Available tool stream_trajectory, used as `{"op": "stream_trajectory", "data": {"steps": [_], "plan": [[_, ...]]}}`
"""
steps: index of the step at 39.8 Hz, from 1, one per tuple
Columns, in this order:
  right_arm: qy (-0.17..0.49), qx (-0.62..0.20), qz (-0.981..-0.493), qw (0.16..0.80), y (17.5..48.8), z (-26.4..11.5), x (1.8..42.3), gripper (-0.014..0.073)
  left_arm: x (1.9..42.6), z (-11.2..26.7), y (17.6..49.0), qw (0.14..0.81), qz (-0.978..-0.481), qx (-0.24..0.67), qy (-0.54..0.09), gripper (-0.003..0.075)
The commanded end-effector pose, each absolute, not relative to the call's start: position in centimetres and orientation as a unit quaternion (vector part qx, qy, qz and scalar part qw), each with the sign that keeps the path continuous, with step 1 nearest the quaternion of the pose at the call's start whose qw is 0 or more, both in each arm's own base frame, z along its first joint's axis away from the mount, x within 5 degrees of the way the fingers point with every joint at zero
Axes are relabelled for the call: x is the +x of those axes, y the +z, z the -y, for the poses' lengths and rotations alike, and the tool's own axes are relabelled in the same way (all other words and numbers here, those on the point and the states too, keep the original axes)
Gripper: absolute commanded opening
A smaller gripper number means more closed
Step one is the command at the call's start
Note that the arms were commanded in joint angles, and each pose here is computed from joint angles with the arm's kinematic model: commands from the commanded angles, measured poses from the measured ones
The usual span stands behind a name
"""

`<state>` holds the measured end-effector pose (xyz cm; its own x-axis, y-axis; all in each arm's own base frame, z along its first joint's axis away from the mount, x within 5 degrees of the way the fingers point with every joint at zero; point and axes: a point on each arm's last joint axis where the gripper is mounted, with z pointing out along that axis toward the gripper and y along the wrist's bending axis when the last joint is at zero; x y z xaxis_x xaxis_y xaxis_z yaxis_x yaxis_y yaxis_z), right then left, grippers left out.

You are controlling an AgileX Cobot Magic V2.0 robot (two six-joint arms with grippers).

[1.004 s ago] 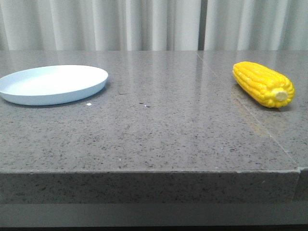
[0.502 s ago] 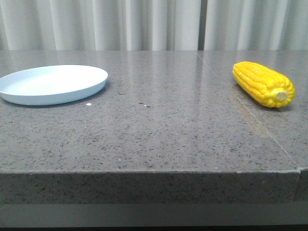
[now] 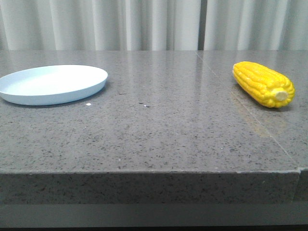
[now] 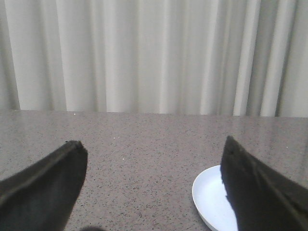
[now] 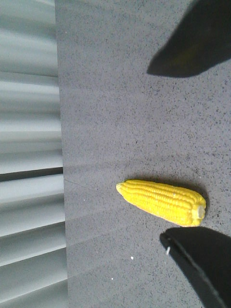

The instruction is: Place corn on plate with both arms

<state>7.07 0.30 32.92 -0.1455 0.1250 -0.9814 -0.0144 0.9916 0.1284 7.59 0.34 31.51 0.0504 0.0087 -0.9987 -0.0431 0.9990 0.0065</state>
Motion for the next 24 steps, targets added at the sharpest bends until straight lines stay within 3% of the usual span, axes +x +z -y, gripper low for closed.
{"op": "stream_trajectory", "data": {"steps": [1, 9, 24], "plan": [[0.048, 0.036, -0.722, 0.689, 34.7, -0.2, 7.1, 0.065, 7.6, -0.3, 33.3, 0.761, -0.648, -0.009, 0.015, 0.0545], [0.048, 0.036, -0.722, 0.689, 34.7, -0.2, 7.1, 0.065, 8.0, -0.3, 33.5, 0.753, -0.658, -0.011, 0.013, 0.0547], [0.048, 0.036, -0.722, 0.689, 34.7, -0.2, 7.1, 0.065, 13.2, -0.3, 35.9, 0.669, -0.743, -0.011, 0.008, 0.0547]]}}
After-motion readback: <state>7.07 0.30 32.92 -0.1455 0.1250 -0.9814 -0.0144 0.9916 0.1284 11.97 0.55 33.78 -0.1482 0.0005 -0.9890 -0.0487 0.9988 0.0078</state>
